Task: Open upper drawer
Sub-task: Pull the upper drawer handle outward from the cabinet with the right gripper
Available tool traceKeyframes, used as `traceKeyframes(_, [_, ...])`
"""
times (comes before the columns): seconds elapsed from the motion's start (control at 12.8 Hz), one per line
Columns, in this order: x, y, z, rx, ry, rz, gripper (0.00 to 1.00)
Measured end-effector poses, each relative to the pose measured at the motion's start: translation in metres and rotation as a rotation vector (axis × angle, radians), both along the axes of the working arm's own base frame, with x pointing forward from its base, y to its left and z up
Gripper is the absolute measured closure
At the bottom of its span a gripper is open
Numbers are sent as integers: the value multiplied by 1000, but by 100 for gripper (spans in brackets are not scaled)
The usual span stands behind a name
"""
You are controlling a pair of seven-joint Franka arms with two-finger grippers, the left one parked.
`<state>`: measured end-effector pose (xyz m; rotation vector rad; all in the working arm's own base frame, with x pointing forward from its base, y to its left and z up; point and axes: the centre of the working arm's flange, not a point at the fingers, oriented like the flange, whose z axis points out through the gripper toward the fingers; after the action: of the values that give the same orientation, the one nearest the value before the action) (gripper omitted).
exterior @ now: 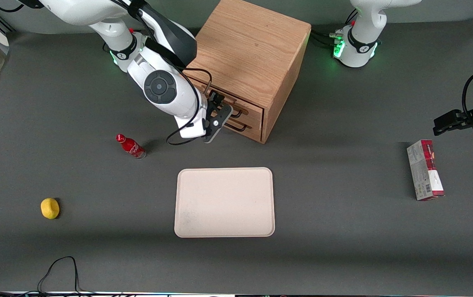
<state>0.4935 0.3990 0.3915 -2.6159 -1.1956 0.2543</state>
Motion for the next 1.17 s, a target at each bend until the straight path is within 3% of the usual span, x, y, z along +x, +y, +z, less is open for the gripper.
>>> traceKeyframes(0.55, [29, -29, -7, 11, -43, 31, 0])
traceKeyframes(0.78, [54, -47, 7, -5, -108, 13, 0])
traceKeyframes(1.02, [88, -76, 16, -53, -190, -7, 0])
traceKeyframes(1.17, [107, -91, 18, -68, -220, -29, 0])
